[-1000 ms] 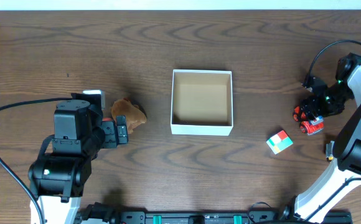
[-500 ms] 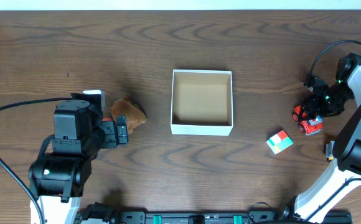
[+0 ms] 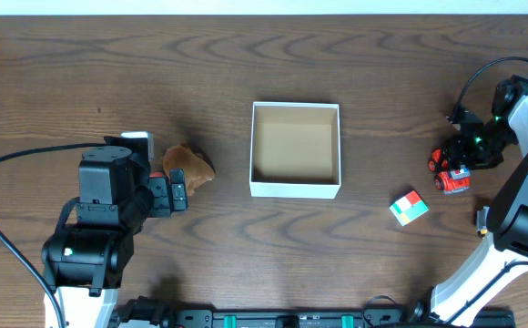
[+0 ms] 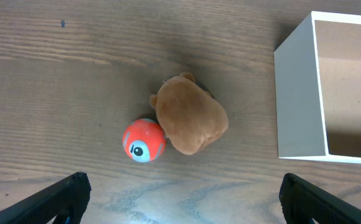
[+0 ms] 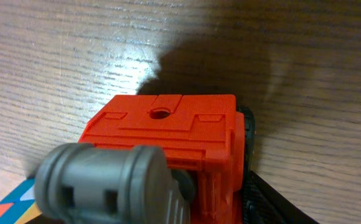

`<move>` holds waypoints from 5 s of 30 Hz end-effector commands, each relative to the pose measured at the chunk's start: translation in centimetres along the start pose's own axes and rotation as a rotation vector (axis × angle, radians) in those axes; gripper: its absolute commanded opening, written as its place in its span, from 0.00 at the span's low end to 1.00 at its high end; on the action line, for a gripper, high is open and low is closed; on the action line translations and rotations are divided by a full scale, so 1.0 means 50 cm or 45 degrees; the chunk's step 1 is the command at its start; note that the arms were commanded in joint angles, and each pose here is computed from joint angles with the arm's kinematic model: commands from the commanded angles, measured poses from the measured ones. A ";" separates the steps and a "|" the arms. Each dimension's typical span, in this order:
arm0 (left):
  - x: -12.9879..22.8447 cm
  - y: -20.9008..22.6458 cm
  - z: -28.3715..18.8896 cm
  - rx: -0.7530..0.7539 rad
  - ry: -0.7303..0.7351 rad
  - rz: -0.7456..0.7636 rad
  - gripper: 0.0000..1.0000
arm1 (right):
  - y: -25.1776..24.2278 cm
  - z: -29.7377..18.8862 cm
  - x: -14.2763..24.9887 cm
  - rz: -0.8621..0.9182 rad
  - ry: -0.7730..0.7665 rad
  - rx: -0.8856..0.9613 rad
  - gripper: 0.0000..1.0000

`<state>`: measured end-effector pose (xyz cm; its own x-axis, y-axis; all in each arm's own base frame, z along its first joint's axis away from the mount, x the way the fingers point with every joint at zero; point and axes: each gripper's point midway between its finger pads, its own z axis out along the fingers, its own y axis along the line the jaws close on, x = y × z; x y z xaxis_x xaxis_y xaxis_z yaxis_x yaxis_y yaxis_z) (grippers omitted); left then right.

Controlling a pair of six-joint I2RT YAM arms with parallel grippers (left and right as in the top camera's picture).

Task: Pack container
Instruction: 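Close the right gripper on the red fire truck and lift, then carry the red fire truck left into the white box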

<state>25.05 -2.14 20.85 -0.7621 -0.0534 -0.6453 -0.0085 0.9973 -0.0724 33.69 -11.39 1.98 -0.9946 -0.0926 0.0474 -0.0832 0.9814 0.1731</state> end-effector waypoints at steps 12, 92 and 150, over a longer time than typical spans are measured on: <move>-0.015 0.000 -0.009 0.000 -0.028 -0.019 0.98 | 0.029 0.018 -0.029 0.012 -0.014 0.018 0.01; -0.024 -0.002 0.017 -0.002 -0.009 -0.038 0.98 | 0.687 -0.059 -0.114 0.329 -0.590 0.127 0.01; -0.022 -0.002 0.018 -0.002 -0.005 -0.038 0.98 | 0.603 0.036 -0.186 0.320 -0.543 0.219 0.81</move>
<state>26.34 -2.25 20.29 -0.7675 -0.0752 -0.6366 -0.0264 0.9960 -0.0859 40.13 19.84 4.90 -0.9220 0.1844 -0.3405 0.1784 0.9827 0.0490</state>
